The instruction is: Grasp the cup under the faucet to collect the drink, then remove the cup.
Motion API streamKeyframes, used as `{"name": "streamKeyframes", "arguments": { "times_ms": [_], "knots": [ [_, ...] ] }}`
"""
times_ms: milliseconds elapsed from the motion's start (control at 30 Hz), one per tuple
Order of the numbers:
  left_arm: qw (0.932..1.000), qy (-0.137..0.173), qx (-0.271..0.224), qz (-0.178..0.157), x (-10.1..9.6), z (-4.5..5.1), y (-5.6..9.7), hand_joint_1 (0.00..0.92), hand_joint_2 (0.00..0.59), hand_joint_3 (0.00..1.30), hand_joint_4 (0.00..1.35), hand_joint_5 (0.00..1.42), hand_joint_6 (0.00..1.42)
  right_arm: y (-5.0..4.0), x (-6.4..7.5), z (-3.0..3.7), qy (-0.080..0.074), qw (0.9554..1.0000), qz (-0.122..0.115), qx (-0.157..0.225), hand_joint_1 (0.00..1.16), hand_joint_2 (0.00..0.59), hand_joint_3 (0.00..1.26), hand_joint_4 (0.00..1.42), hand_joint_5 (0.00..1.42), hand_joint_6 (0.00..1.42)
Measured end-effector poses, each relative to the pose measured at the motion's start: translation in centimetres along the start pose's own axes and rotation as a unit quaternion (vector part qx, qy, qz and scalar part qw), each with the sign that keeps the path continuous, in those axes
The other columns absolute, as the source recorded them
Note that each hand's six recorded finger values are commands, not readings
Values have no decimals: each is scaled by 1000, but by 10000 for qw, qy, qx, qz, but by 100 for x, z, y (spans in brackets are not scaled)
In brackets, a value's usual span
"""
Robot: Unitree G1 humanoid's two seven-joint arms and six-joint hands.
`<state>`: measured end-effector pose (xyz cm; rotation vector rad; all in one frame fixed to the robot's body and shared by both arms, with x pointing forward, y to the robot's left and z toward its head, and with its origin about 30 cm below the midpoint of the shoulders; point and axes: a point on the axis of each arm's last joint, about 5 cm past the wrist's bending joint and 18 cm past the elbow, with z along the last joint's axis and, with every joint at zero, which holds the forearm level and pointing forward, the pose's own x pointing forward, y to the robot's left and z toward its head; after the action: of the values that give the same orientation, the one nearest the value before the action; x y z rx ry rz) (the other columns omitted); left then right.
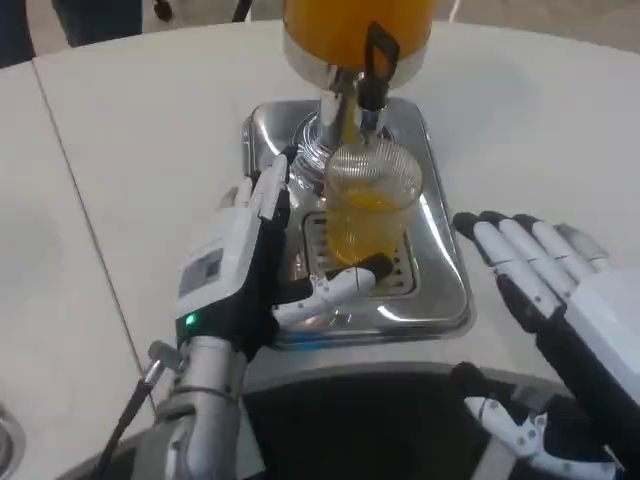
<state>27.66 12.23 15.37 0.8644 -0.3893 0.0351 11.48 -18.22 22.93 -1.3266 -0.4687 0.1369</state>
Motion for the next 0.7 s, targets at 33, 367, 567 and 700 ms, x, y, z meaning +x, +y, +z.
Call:
{"name": "streamKeyframes", "arguments": {
  "times_ms": [33,367,567,700],
  "knots": [
    [10000,12,-66,-14,3,-2,-12,234,37,0,0,0,2,5,-3,-2,4,10000,25,2,447,471,0,0,0,14],
    [9998,-58,-198,-51,129,33,-97,235,37,0,0,0,11,96,42,-33,88,9997,182,104,442,467,0,0,0,15],
    [9994,19,-344,-23,222,57,-146,236,36,0,0,1,32,145,70,-49,149,9994,265,136,436,462,0,0,0,17],
    [9990,-4,-437,23,270,81,-161,236,36,0,0,2,34,142,109,-59,172,9995,241,139,431,456,0,0,0,29]
  ]
}}
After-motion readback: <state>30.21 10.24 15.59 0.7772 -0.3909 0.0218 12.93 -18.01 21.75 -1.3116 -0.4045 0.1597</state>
